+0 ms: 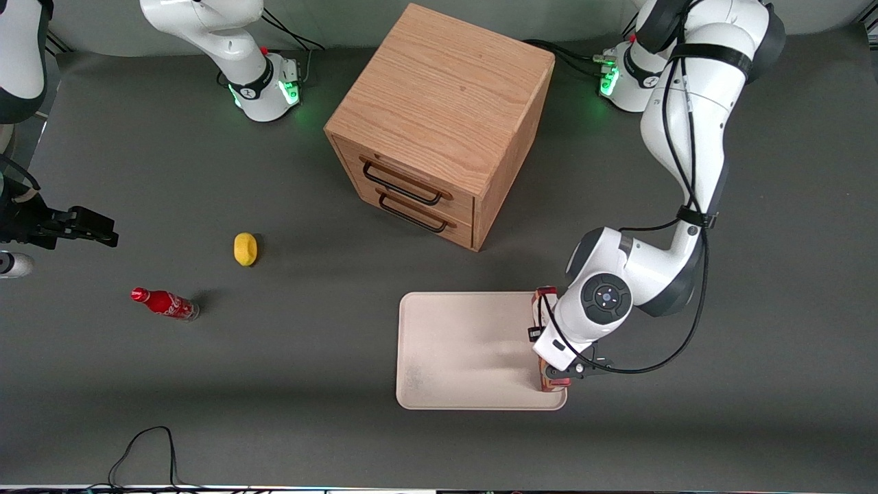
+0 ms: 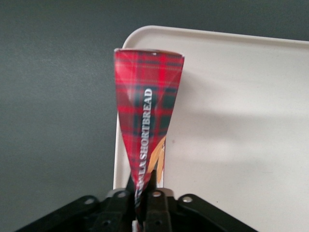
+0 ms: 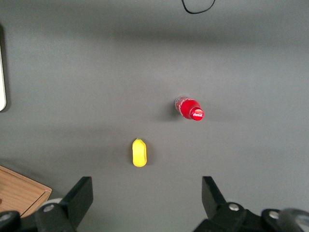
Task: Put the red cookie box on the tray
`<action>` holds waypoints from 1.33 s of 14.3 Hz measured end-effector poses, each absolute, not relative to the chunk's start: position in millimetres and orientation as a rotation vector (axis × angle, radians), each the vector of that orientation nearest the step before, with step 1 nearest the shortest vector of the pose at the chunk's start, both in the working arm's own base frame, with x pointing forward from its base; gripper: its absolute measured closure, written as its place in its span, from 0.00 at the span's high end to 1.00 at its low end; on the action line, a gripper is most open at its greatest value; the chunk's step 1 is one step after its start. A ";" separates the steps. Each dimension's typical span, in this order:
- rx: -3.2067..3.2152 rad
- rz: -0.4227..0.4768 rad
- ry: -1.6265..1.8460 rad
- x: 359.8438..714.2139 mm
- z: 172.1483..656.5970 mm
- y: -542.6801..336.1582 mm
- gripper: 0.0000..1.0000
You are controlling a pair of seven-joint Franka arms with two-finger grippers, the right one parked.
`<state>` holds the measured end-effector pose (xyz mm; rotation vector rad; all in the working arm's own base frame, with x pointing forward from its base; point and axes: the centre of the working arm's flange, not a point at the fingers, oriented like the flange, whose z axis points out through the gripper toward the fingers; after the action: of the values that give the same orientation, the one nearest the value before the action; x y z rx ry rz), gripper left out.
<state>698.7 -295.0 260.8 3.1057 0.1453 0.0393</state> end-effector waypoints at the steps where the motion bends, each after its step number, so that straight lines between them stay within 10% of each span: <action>1: 3.103 0.051 0.143 699.6 265.6 -295.5 0.29; 8: 3.110 0.142 0.220 695.1 389.5 -252.1 0.99; 19: 3.151 -0.139 0.110 599.6 539.2 -15.8 1.00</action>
<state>599.6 -15.8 539.2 3.1509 0.1104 -0.1387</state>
